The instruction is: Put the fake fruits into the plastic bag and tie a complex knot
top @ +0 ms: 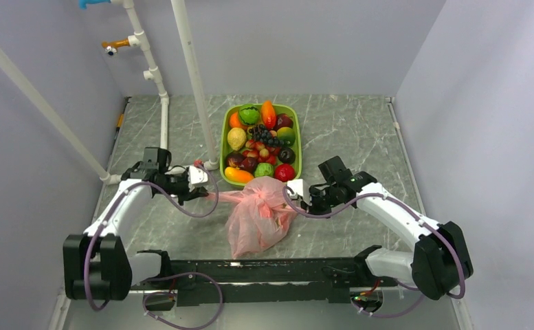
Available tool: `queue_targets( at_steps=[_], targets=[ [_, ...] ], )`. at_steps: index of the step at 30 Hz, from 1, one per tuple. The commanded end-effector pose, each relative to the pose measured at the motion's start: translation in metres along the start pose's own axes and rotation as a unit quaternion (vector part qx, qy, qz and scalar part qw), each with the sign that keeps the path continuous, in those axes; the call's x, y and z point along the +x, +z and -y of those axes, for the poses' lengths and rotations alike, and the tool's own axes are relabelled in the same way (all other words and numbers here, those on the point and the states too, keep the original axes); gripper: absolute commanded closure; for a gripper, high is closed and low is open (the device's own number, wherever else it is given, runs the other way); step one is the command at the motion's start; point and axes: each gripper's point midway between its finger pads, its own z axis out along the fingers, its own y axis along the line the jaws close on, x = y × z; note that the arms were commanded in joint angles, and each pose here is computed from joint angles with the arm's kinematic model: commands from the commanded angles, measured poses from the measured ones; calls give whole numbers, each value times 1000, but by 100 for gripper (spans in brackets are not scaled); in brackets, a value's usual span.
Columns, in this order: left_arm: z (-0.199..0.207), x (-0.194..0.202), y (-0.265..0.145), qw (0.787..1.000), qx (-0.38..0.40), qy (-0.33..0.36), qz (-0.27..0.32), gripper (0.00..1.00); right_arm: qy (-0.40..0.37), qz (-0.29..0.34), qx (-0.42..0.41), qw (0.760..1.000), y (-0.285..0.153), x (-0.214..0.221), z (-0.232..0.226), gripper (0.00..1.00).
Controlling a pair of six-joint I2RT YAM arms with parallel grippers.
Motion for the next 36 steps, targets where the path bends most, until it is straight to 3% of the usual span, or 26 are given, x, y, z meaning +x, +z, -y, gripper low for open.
queue_targets(
  at_steps=[1, 2, 3, 5, 6, 9, 11, 16, 21, 24, 29, 36],
  targets=[
    [-17, 8, -23, 995, -74, 36, -59, 100, 68, -80, 31, 994, -13, 40, -2, 100],
    [-14, 3, -23, 996, -74, 25, -53, 94, 69, -75, 32, 994, -17, 37, -1, 95],
    [-11, -3, -25, 996, -74, 16, -45, 78, 71, -65, 32, 995, -21, 31, -1, 85],
    [-6, -19, -30, 997, -71, -5, -24, 48, 72, -43, 29, 996, -31, 16, -3, 49],
    [-5, -28, -33, 997, -73, -18, -12, 35, 70, -30, 31, 997, -37, 7, -4, 36],
    [-7, -64, -48, 995, -88, -37, 27, 2, 67, 15, 47, 997, -57, -22, -4, 12],
    [-11, -85, -60, 992, -103, -49, 44, 1, 69, 45, 64, 995, -72, -42, -1, 2],
    [-30, -130, -96, 978, -163, -116, 57, 1, 114, 133, 123, 977, -116, -90, 26, 0],
    [-59, -152, -136, 946, -236, -217, 53, 1, 241, 218, 189, 926, -175, -94, 86, 0],
    [-78, -138, -153, 922, -276, -269, 26, 1, 320, 250, 221, 887, -202, -68, 119, 0],
    [-86, -91, -160, 893, -306, -331, -15, 1, 424, 232, 273, 832, -211, 10, 149, 0],
    [-75, -3, -143, 840, -322, -431, -73, 1, 482, 176, 296, 806, -175, 81, 141, 0]
  ],
)
